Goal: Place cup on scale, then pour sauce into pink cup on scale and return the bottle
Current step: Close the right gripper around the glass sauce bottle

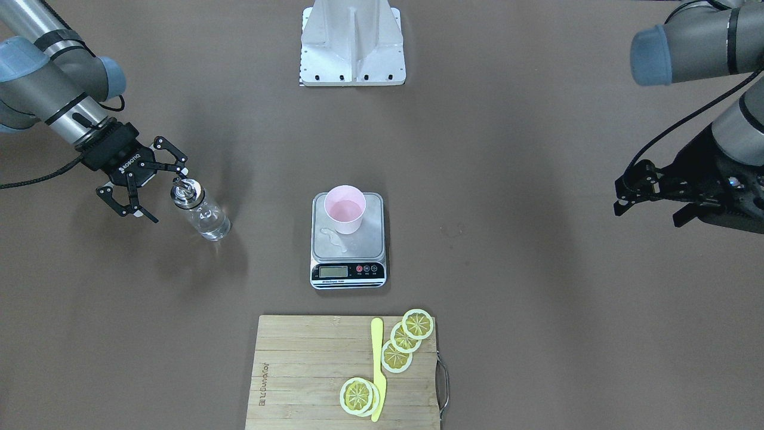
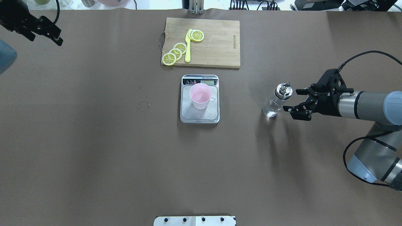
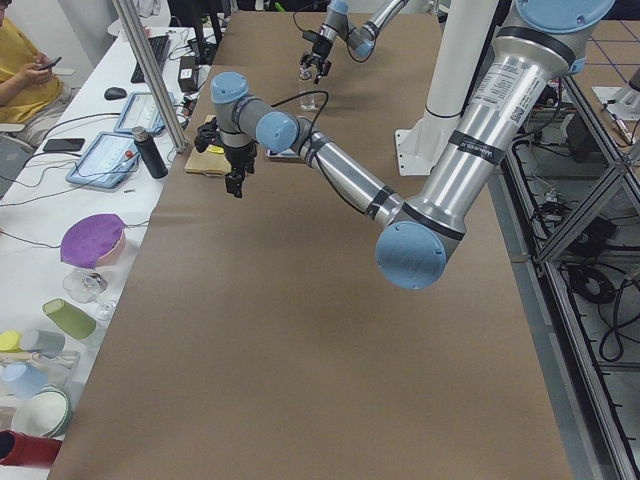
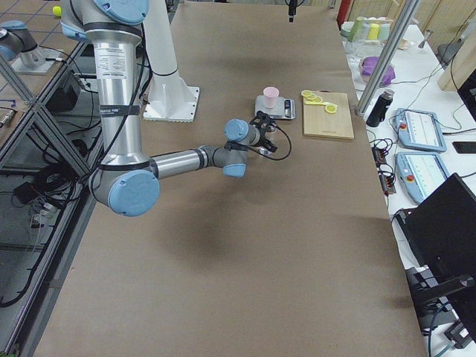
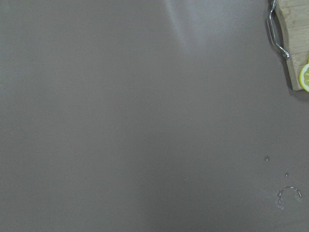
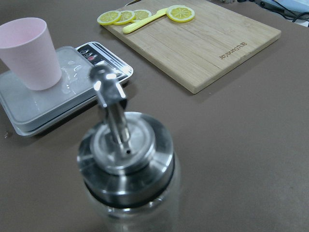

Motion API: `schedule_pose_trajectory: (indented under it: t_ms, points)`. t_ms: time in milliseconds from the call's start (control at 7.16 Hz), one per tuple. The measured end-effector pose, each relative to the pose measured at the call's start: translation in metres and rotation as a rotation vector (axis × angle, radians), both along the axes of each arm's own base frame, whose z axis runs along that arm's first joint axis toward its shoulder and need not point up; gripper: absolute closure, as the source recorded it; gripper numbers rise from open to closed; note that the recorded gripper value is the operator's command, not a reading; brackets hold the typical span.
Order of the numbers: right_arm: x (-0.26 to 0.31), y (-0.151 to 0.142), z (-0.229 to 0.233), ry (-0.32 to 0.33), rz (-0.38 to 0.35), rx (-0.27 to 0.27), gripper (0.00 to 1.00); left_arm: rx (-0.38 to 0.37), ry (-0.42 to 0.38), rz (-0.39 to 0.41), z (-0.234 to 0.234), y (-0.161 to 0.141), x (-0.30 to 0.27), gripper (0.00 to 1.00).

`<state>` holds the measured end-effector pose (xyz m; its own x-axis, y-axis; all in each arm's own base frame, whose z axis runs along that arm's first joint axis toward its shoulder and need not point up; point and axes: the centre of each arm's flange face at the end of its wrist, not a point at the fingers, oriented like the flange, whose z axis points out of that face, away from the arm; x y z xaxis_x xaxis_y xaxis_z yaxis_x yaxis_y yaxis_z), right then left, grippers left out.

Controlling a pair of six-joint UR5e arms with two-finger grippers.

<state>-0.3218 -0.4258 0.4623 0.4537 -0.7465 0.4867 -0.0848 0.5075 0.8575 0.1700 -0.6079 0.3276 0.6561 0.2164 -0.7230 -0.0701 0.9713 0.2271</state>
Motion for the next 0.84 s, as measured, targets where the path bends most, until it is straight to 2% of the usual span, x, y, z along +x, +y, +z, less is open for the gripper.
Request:
schedule_pose_trajectory:
  t_ms: [419, 838]
  points:
    - [-0.013, 0.018, 0.007, -0.021, 0.059, 0.036, 0.19, 0.0, -0.001, -0.002, -0.001, -0.001, -0.001, 0.01]
    - [-0.031, 0.037, 0.025, -0.065, 0.11, 0.067, 0.14, 0.001, 0.0, -0.003, -0.002, -0.001, -0.001, 0.01]
